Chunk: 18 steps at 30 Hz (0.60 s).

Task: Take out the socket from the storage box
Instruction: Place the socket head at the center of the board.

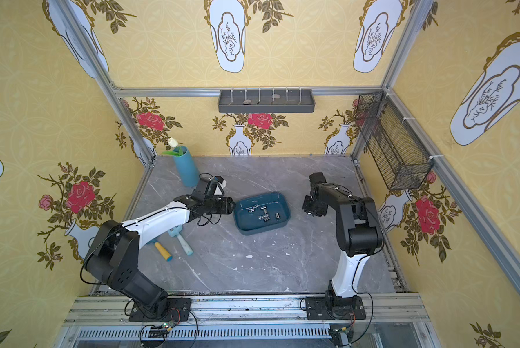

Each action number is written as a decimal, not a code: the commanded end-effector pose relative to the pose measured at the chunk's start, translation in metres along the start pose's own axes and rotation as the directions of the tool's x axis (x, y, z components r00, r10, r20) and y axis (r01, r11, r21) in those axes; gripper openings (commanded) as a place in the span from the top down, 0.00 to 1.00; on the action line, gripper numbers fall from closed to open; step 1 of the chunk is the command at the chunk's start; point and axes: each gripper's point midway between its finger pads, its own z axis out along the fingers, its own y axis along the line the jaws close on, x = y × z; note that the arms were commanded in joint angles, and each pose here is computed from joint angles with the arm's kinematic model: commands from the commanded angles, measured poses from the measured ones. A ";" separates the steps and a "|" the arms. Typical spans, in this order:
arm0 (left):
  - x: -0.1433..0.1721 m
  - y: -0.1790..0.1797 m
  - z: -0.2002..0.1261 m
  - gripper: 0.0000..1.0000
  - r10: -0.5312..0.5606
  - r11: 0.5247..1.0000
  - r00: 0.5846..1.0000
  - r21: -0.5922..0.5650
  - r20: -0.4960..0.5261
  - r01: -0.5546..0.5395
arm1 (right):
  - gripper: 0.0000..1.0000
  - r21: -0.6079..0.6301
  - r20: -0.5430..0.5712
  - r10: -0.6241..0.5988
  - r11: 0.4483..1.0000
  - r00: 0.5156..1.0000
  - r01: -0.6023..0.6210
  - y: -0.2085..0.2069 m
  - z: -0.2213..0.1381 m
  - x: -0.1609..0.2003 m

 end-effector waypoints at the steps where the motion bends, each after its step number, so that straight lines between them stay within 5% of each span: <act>1: -0.004 0.001 -0.009 0.36 0.017 1.000 1.000 -0.017 0.014 -0.017 | 0.63 -0.005 -0.001 -0.007 1.000 1.000 0.007 0.000 0.004 -0.001; 18: -0.010 -0.059 -0.027 0.32 0.013 0.998 1.000 0.055 0.023 -0.014 | 0.37 0.002 0.072 0.009 1.000 0.997 -0.009 -0.005 -0.037 -0.014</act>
